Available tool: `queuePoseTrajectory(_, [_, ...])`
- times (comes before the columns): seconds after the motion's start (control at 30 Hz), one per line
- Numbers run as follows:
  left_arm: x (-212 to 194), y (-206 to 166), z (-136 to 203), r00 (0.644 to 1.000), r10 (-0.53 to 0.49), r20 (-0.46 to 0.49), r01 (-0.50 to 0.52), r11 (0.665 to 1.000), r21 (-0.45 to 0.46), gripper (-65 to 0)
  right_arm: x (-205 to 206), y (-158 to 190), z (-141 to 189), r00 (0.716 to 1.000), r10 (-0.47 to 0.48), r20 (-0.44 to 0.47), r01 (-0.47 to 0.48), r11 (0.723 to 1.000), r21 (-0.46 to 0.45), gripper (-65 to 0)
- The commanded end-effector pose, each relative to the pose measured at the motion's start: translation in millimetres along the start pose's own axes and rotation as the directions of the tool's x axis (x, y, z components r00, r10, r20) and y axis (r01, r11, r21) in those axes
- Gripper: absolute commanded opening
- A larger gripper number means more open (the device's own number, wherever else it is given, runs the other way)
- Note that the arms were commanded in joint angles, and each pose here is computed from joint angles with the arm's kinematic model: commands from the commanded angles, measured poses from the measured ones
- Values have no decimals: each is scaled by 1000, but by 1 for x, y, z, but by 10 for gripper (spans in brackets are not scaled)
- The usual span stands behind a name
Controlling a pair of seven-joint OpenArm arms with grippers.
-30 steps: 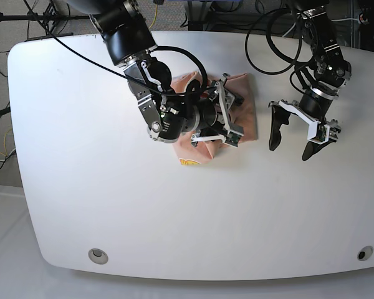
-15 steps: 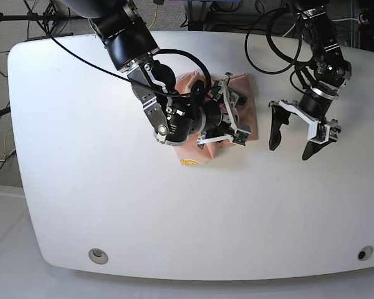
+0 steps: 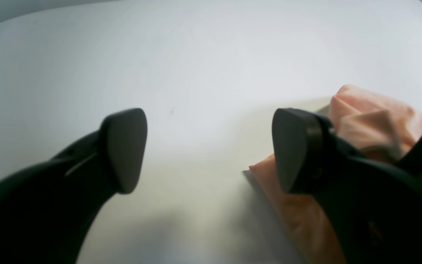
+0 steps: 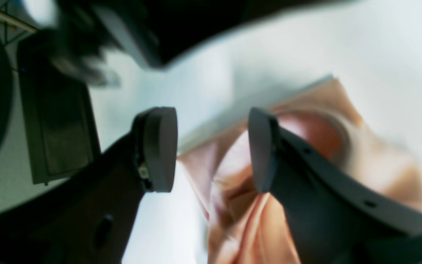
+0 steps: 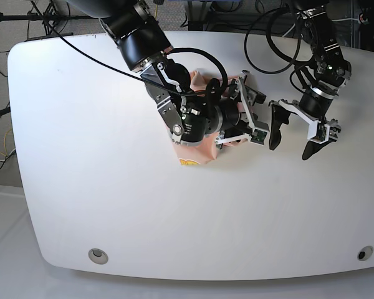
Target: Fold the T-shirt properly
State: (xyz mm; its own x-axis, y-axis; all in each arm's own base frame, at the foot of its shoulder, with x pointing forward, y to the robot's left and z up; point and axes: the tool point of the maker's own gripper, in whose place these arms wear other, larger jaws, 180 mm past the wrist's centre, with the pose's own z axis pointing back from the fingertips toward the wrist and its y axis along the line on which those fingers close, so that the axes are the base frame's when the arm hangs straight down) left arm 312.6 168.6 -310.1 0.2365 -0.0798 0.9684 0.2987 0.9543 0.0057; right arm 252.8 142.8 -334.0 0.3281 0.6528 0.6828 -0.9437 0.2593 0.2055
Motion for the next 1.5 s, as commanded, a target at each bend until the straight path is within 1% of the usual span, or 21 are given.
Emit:
queuePoseTrajectory(0.0, [17,2,0,998,-8,60,8,1000,0,-147,20,-12,13,998,35,47,-34,999,-37,-354])
queuePoseTrajectory(0.07, [17,2,0,998,-8,60,8,1000,0,-147,13,-20,17,999,26,35,-24,998,-57,-354])
queuePoseTrajectory(0.23, [17,2,0,998,-8,60,8,1000,0,-147,7,-51,42,997,-34,62,43,989,-143,-354])
queuePoseTrajectory(0.43, [17,2,-1,998,-8,59,8,1000,-1,-147,-18,-90,76,992,-101,73,116,962,-246,-354])
queuePoseTrajectory(0.53, [17,1,-1,998,-8,59,8,1000,-3,-147,-34,-101,87,990,-128,64,141,949,-281,-354])
queuePoseTrajectory(0.63, [17,1,-1,998,-8,59,8,1000,-4,-147,-49,-100,95,988,-143,57,153,941,-301,-354])
queuePoseTrajectory(0.73, [17,1,-1,998,-8,59,8,1000,-4,-147,-54,-94,100,989,-132,58,144,939,-313,-354])
queuePoseTrajectory(0.9, [17,0,-2,998,-9,58,9,1000,-7,-147,-64,-81,100,990,-131,51,140,941,-309,-354])
queuePoseTrajectory(1.1, [17,-2,-3,998,-5,60,5,1000,-10,-147,-78,-67,92,987,-156,36,160,946,-283,-354])
queuePoseTrajectory(1.27, [18,-19,-8,998,-6,63,10,998,-59,-149,-82,-64,90,986,-165,36,169,946,-278,-354])
queuePoseTrajectory(1.37, [18,-33,-11,998,-8,61,14,995,-102,-153,-76,-68,93,987,-156,46,162,944,-288,-354])
queuePoseTrajectory(1.47, [17,-49,-11,998,-4,59,12,990,-141,-184,-64,-79,100,990,-128,59,140,940,-311,-355])
